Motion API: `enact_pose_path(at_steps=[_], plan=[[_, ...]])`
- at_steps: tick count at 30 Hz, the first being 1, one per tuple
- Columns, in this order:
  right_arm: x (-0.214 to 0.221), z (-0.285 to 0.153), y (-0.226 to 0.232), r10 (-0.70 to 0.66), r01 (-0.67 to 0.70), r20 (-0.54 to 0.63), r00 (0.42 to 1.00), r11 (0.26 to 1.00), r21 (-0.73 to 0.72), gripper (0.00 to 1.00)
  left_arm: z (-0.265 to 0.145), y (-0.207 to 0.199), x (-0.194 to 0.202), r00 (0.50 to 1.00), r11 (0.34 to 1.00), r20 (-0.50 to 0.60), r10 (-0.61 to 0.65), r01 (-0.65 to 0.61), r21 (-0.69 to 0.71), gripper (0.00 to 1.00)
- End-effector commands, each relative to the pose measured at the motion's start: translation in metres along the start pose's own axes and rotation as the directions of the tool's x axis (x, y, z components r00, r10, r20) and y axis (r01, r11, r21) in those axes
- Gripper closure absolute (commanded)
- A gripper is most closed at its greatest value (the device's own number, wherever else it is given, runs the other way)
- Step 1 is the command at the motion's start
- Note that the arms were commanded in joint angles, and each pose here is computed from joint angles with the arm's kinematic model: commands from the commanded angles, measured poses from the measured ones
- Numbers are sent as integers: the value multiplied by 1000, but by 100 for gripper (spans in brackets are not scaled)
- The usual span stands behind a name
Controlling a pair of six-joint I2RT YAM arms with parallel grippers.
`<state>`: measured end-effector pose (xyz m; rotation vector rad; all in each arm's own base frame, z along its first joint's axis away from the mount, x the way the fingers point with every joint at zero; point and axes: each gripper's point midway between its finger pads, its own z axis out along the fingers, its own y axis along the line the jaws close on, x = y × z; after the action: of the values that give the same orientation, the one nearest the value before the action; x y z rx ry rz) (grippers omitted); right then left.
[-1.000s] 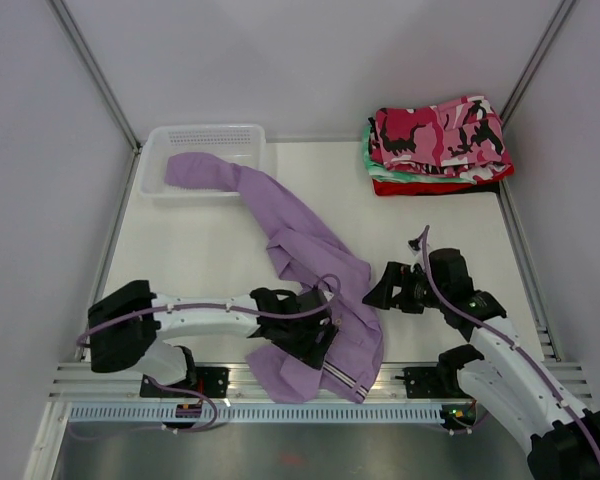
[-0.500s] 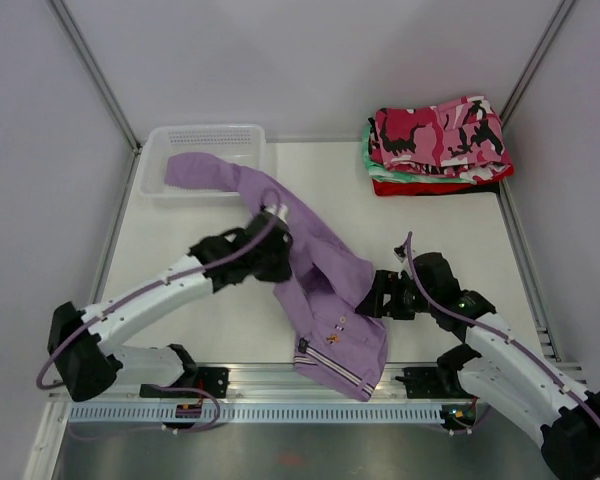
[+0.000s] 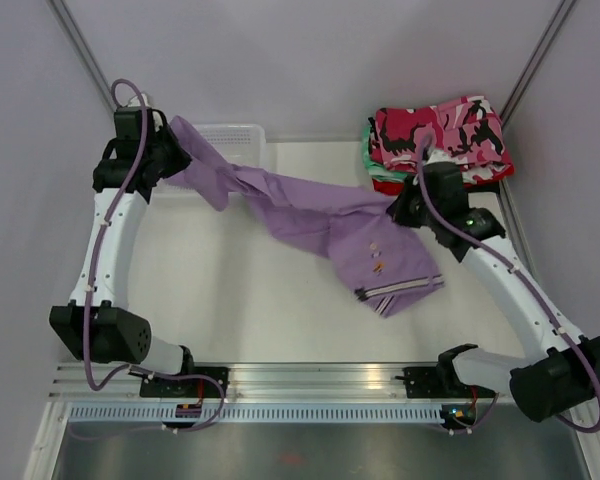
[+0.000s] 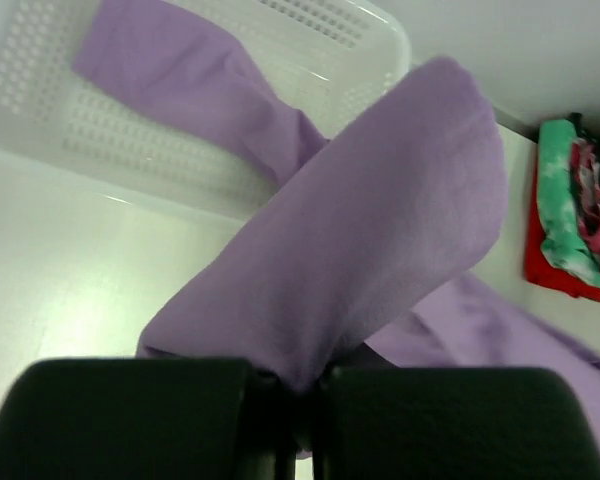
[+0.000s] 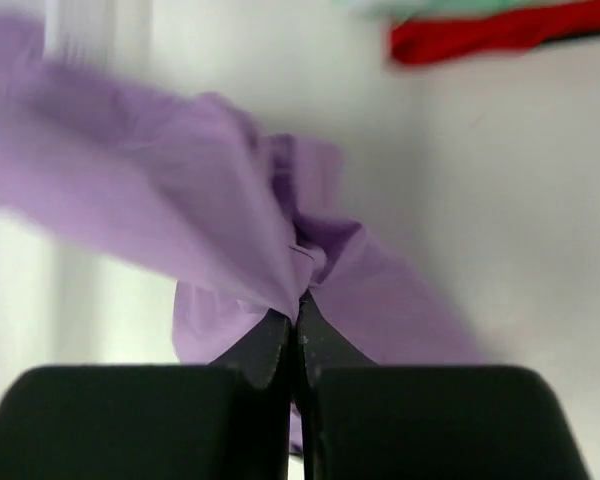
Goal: Fold and stack the trousers
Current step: Flatten the trousers out
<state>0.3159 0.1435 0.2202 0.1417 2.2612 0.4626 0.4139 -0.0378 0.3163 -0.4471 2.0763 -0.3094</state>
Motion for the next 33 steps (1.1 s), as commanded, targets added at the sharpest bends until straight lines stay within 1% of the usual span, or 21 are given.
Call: enact_pose_path(at_steps=[1, 4, 5, 7, 8, 11, 13, 14, 15, 17, 19, 20, 22, 23, 24, 25, 26, 27, 29, 31, 33], plan=[[-47, -7, -70, -56, 38, 67, 996, 969, 246, 100, -10, 22, -33, 997, 998, 57, 61, -59, -33, 98], [-40, -8, -74, -100, 94, 14, 995, 969, 230, 100, -23, 25, -43, 991, 994, 79, 106, -105, -14, 98], [-33, -8, -74, -110, 108, -2, 994, 970, 217, 100, -37, 17, -48, 987, 993, 107, 117, -120, 19, 98], [-35, -24, -67, -129, 121, 33, 991, 976, 180, 100, -60, 5, -58, 978, 988, 160, 131, -142, 60, 98], [-36, -30, -65, -135, 124, 52, 990, 977, 172, 100, -82, -2, -68, 969, 986, 211, 129, -148, 77, 98], [-61, -72, -45, -155, 135, 185, 970, 984, 118, 100, -137, -12, -93, 934, 985, 335, 124, -158, 75, 98], [-77, -104, -23, -189, 185, 267, 945, 982, 39, 100, -170, -15, -103, 909, 983, 397, 129, -169, 68, 98], [-77, -114, -14, -215, 224, 272, 938, 975, 1, 100, -182, -14, -106, 899, 985, 418, 129, -166, 54, 98], [-77, -126, -2, -250, 274, 289, 924, 960, -49, 100, -208, -16, -109, 876, 983, 465, 128, -174, 58, 98], [-70, -142, 5, -273, 306, 268, 924, 948, -88, 100, -233, -12, -105, 862, 985, 491, 128, -170, 41, 98], [-56, -137, 1, -298, 320, 197, 934, 943, -94, 100, -259, -4, -99, 841, 987, 525, 129, -158, 10, 98], [-33, -126, -5, -299, 311, 110, 948, 943, -114, 100, -261, 7, -94, 847, 991, 517, 127, -129, -32, 98], [-5, -106, -13, -279, 277, 3, 960, 951, -141, 100, -259, 22, -79, 862, 993, 493, 118, -93, -74, 98], [25, -91, -16, -253, 232, -95, 963, 954, -187, 100, -255, 30, -73, 870, 992, 480, 115, -75, -102, 98], [39, -83, -16, -232, 200, -145, 962, 957, -210, 100, -237, 40, -54, 902, 990, 416, 113, -65, -128, 98], [53, -77, -16, -215, 170, -184, 959, 957, -234, 100, -237, 44, -44, 908, 991, 406, 99, -52, -125, 98], [73, -69, -19, -186, 125, -235, 954, 959, -253, 100, -217, 52, -22, 936, 989, 339, 95, -52, -135, 98], [80, -69, -14, -174, 100, -246, 954, 953, -285, 100, -212, 56, -13, 943, 990, 322, 87, -45, -135, 98], [80, -68, -18, -164, 100, -234, 958, 960, -263, 100, -193, 61, 11, 965, 990, 247, 85, -55, -128, 98], [58, -64, -41, -173, 156, -169, 970, 982, -107, 99, -181, 66, 23, 977, 989, 200, 77, -50, -138, 98], [50, -56, -56, -176, 176, -168, 970, 984, -16, 96, -166, 69, 36, 986, 990, 148, 72, -52, -131, 98]])
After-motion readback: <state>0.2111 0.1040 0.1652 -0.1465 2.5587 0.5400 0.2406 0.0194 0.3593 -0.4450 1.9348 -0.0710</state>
